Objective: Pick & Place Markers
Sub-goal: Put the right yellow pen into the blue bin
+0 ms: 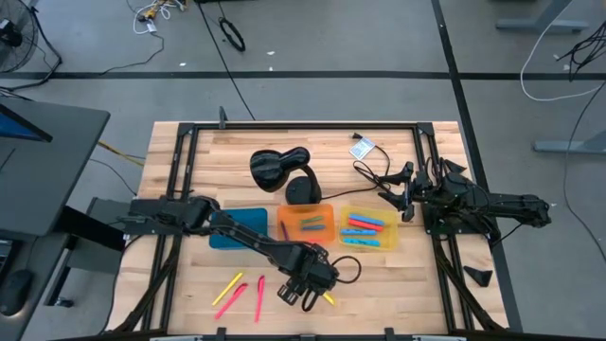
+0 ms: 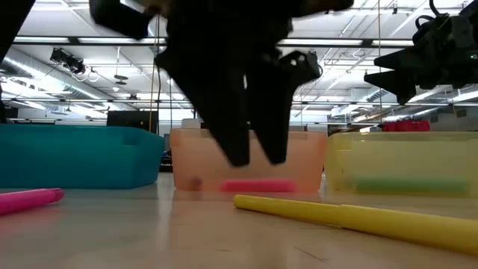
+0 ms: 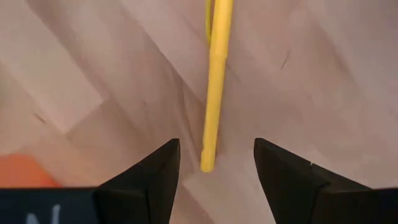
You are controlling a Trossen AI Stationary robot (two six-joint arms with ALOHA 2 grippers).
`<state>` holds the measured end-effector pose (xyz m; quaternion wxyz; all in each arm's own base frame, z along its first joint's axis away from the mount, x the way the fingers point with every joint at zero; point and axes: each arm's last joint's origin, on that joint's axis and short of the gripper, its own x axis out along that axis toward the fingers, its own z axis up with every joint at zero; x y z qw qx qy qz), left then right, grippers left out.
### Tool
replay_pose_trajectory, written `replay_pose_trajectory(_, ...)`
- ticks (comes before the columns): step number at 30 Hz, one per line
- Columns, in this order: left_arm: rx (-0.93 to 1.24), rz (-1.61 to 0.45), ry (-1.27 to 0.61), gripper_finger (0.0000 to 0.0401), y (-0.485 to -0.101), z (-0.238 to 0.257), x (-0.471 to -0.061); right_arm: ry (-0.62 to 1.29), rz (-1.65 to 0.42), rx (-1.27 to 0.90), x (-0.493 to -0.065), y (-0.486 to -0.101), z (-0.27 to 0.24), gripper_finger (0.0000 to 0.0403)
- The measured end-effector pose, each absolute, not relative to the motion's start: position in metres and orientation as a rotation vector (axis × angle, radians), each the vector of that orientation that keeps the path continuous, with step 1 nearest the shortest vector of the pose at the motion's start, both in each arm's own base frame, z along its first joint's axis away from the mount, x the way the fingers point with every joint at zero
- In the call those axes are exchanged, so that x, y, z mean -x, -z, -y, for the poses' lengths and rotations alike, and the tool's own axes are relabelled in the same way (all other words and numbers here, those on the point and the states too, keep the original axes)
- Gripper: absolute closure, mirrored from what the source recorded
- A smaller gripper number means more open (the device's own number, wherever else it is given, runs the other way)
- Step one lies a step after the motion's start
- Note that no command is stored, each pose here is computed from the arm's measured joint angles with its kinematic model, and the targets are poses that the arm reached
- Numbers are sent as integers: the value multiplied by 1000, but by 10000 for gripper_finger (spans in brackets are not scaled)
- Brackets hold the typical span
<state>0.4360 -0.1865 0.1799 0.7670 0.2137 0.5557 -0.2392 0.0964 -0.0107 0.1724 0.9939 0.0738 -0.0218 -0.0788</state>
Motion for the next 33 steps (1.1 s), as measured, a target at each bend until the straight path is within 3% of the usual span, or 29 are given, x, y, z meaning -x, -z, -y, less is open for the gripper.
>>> replay_pose_trajectory(14,-471,-1219,519,189,-143,191,-447,158,44,-148,-96,-172,11,144)
replay_pose_trajectory(33,-357,-1247,561,199,-141,190,-447,158,43,-148,-96,-172,11,144)
